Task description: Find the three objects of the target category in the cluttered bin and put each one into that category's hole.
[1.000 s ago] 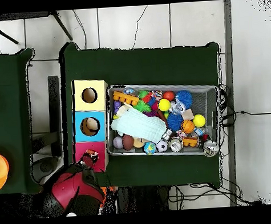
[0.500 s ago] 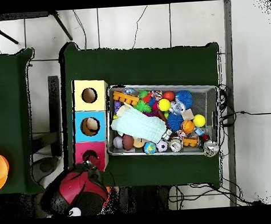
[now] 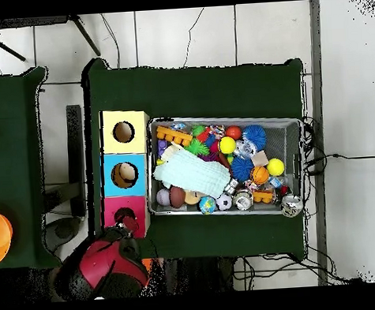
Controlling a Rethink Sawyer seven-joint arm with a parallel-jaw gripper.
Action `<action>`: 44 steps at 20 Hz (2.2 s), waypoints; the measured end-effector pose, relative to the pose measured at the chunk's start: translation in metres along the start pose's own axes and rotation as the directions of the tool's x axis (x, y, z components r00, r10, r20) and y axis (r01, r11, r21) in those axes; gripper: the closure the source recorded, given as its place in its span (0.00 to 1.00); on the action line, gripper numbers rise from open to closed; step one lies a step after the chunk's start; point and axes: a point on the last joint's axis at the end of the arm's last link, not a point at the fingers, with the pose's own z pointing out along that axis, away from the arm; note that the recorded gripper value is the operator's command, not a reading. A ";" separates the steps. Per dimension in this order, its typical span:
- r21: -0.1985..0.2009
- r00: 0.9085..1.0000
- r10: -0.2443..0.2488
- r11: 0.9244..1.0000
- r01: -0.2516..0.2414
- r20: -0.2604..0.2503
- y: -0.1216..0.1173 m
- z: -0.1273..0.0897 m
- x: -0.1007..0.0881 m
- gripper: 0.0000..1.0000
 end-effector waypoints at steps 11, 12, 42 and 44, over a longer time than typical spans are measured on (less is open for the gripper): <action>0.011 0.999 0.034 0.999 -0.034 0.040 -0.013 -0.033 -0.017 1.00; 0.012 0.998 0.043 0.999 -0.044 0.042 -0.018 -0.036 -0.017 1.00; -0.085 0.872 0.489 0.868 -0.489 -0.030 -0.250 -0.015 0.108 1.00; -0.093 0.874 0.485 0.869 -0.486 -0.031 -0.251 -0.013 0.111 1.00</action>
